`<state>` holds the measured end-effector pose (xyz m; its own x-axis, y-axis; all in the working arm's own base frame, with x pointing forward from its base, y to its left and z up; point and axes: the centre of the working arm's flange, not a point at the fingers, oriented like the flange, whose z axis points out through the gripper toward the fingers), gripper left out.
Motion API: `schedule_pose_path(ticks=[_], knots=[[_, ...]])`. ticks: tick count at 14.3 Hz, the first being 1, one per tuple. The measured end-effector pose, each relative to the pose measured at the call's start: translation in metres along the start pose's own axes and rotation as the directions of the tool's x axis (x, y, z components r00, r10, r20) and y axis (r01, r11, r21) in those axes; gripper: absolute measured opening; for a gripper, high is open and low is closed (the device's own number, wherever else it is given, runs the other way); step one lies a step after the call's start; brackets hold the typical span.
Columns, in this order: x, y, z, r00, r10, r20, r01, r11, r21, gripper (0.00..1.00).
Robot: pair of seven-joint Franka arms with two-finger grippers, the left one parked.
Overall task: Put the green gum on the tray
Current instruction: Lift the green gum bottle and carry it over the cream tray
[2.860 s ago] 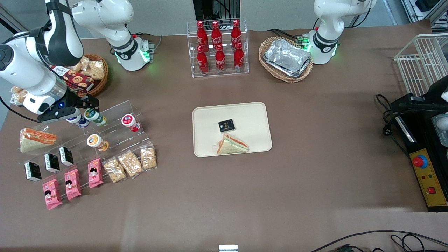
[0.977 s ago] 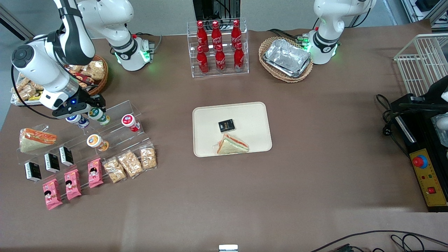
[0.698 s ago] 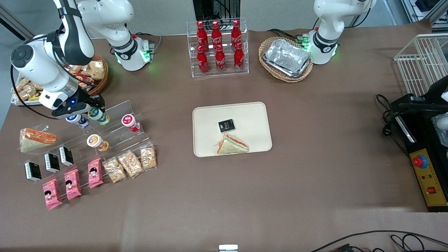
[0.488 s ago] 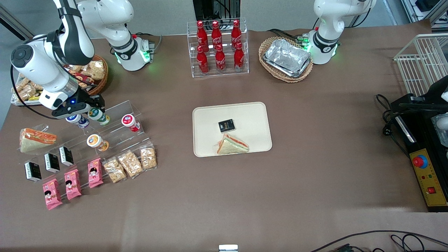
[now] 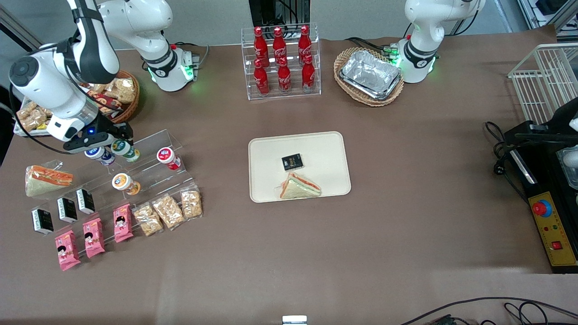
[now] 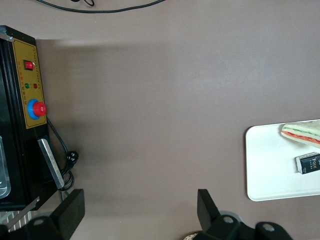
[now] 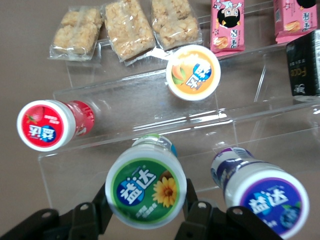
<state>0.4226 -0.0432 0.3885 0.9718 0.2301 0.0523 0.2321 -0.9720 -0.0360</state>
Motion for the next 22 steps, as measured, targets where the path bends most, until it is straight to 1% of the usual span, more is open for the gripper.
schedule_pose_path(ticks=[2,7,10,13,16,17,19,22], knots=[[0.007,0.002,-0.022,1.0,0.0,0.014,0.0,1.0,0.005,0.58],[0.03,-0.012,-0.078,1.0,-0.01,0.022,0.01,1.0,0.006,0.58],[0.044,-0.036,-0.109,1.0,-0.014,0.023,0.015,1.0,-0.006,0.58],[0.062,-0.083,-0.139,0.999,0.006,0.038,-0.005,1.0,-0.021,0.58],[0.08,-0.144,-0.154,0.999,0.046,0.029,-0.045,0.999,-0.028,0.58],[0.085,-0.167,-0.155,0.997,0.067,0.027,-0.066,0.997,-0.025,0.58],[0.093,-0.212,-0.15,0.993,0.115,0.035,-0.115,0.993,-0.021,0.58],[0.101,-0.285,-0.128,0.981,0.183,0.063,-0.181,0.983,-0.034,0.58]])
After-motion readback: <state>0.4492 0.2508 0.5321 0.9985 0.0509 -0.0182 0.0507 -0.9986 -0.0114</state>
